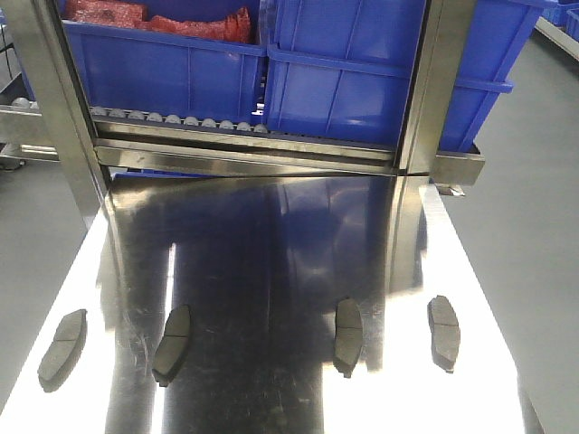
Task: Move and align brake pads A on conveyor
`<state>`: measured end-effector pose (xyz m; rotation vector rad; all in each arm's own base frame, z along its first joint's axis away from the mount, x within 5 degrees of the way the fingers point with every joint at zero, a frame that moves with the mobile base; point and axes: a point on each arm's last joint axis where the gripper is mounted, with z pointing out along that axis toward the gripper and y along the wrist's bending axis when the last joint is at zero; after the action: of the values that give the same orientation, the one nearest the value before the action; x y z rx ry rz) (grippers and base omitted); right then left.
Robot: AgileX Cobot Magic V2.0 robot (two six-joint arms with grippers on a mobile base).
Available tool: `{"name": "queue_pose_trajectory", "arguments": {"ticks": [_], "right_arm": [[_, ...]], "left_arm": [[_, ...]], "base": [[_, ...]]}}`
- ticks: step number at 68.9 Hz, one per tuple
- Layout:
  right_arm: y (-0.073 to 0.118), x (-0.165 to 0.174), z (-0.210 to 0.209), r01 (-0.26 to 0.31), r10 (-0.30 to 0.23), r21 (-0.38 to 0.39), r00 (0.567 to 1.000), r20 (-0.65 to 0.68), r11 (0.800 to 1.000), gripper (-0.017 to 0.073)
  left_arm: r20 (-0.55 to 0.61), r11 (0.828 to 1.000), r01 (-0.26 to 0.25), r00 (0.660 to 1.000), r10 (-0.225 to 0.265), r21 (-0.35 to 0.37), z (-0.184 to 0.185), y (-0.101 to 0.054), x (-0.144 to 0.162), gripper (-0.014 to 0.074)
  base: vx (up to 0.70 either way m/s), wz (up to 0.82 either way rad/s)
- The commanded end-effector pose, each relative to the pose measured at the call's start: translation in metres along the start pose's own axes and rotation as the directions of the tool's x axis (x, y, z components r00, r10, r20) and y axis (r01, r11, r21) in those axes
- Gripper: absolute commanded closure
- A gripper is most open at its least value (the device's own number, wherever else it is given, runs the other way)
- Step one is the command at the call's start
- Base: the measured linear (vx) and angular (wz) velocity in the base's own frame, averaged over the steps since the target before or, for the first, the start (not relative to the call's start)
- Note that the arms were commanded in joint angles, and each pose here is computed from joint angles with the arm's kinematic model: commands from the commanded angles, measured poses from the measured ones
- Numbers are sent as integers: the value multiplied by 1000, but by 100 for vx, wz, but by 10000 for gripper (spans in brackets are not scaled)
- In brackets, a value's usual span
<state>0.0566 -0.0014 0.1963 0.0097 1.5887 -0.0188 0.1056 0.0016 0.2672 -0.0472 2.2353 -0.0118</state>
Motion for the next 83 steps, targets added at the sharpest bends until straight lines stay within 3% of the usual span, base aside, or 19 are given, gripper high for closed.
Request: {"name": "queue_pose_trajectory", "arguments": {"ticks": [1,11,27,34,46,56,65,83], "right_arm": [[1,-3,0,19,-18,-6,997,74,1000,571],[1,-3,0,19,-18,-6,997,74,1000,571],[1,-3,0,19,-18,-6,997,74,1000,571],[1,-3,0,19,-18,-6,997,74,1000,571],[1,-3,0,19,-18,-6,997,74,1000,571],[1,-3,0,19,-18,-6,997,74,1000,571],[1,-3,0,19,-18,-6,997,74,1000,571],[1,-3,0,19,-18,-6,997,74,1000,571]], "left_arm": [[65,1000,2,998,-3,7,-3,-1,-14,564],[32,1000,5,999,-5,8,2,-1,-13,453],[17,1000,5,1000,-5,8,5,-1,-14,147],[6,1000,-2,1000,2,8,7,-1,-14,69],[-81,1000,-27,996,28,14,13,-2,-29,60],[-185,996,-40,981,55,85,30,-9,-53,72],[-290,989,-40,954,80,142,59,-14,-67,74],[-432,986,-54,894,119,159,118,-20,-80,74]], "base": [[0,0],[0,0],[0,0],[0,0],[0,0],[0,0],[0,0],[0,0]]}}
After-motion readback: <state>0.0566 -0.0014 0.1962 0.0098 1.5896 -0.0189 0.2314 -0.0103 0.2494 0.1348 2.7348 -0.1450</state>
